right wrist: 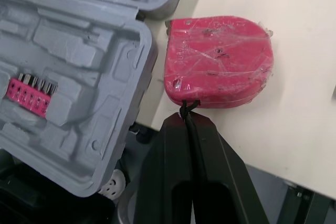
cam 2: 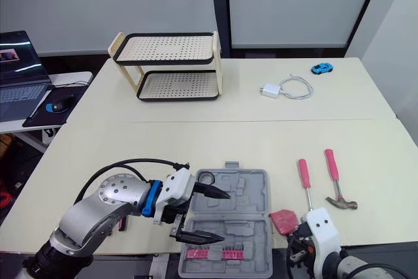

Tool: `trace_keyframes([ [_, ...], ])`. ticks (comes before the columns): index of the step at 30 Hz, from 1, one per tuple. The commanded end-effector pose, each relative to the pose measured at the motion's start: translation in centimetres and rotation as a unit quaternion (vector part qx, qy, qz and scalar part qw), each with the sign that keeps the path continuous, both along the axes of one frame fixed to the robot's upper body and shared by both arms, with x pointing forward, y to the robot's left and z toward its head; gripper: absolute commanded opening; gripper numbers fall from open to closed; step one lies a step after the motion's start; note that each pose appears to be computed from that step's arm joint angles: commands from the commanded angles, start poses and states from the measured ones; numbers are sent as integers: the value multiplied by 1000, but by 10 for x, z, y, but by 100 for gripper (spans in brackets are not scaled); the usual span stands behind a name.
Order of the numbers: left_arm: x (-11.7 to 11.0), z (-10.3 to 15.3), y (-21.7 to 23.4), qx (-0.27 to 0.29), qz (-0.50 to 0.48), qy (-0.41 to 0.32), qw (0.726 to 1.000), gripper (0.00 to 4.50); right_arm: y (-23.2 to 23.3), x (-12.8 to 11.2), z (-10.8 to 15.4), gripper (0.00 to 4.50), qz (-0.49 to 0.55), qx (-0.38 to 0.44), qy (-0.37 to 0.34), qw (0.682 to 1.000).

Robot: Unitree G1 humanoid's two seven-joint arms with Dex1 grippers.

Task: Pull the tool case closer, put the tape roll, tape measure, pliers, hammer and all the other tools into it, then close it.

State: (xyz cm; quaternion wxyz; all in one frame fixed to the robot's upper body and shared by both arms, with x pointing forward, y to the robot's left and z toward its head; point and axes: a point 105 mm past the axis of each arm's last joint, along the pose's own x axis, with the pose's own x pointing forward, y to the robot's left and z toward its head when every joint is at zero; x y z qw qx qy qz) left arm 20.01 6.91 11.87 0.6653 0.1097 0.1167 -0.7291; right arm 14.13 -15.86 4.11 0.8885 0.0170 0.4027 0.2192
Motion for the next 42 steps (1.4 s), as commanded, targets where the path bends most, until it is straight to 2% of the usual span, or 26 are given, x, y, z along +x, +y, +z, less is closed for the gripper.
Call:
trace_keyframes([
  [1, -6, 7, -2, -6, -8, -9, 1000, 450, 5, 6, 5, 2, 6, 4, -11, 1000],
  [6, -8, 6, -1, -2, -5, -5, 1000, 450, -3, 18, 1, 2, 10, 1, -5, 1000],
  [19, -6, 4, 0, 0, 5, -4, 1000, 450, -10, 7, -10, 2, 37, -3, 51, 998],
  [30, -7, 3, 0, 4, 4, 0, 1000, 450, -5, 8, -15, 2, 68, 18, 56, 996],
  [33, -6, 3, 0, 4, 5, 0, 1000, 450, -6, 11, -8, 65, 79, 22, 49, 995],
  [37, -6, 1, 1, 4, 6, -1, 1000, 450, -12, 12, 5, 200, 94, 29, 47, 994],
  [42, -5, 0, 1, 4, 6, -2, 1000, 450, -30, -2, 28, 372, 164, 28, 89, 982],
])
